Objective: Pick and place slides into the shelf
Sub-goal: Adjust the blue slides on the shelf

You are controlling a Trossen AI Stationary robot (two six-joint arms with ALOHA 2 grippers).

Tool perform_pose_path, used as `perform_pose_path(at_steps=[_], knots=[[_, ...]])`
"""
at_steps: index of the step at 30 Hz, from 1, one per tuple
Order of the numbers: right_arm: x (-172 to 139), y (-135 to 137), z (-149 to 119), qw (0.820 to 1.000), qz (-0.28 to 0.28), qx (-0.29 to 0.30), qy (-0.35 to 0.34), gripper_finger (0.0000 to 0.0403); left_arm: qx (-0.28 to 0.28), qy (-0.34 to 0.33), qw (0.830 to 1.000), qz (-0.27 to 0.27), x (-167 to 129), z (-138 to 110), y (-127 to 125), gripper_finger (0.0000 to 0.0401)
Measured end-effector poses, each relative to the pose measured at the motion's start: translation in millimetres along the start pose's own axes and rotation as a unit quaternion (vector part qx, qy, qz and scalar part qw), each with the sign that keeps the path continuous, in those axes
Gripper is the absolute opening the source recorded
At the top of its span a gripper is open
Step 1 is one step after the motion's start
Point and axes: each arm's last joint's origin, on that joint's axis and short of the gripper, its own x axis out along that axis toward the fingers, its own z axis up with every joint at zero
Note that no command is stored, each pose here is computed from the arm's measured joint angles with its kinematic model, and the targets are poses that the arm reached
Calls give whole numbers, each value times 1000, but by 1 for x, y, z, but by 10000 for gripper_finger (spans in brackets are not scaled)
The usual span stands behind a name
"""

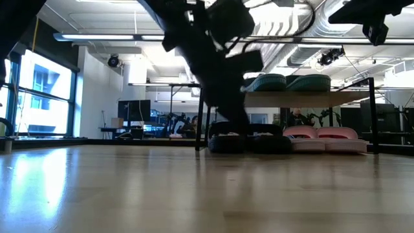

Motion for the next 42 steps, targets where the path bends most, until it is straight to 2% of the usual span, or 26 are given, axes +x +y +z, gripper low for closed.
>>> perform_pose_path(at_steps=[5,10,13,17,19,22,25,29,31,33,36,39,42], knots=[[-6,-7,4,1000,-9,13,-19,0,37,-40,998,-33,-15,22,-20,0],[-13,-16,11,997,-26,42,-57,0,62,-82,994,-33,-51,44,-18,0],[-16,-19,13,996,-34,46,-72,0,70,-110,991,7,-84,57,-2,0],[-18,-22,15,995,-52,21,-86,0,98,-140,982,82,-128,71,24,0],[-18,-23,15,994,-59,11,-90,0,111,-157,971,140,-145,82,38,0],[-17,-24,16,993,-69,-4,-94,0,143,-142,956,211,-164,90,59,0],[-17,-25,16,992,-83,-12,-99,0,143,-132,940,279,-174,97,82,0],[-16,-29,15,990,-100,-12,-97,0,108,-84,926,351,-171,90,120,0],[-15,-30,14,990,-107,-14,-95,0,95,-63,924,366,-167,81,146,0],[-15,-31,13,989,-114,-11,-94,0,83,-68,926,362,-159,77,169,0],[-14,-33,12,989,-116,9,-87,0,59,-90,941,320,-148,69,203,0],[-13,-35,10,991,-110,28,-67,0,2,-120,957,265,-144,64,232,0],[-12,-36,9,991,-112,36,-58,0,-48,-146,965,212,-138,57,260,0]])
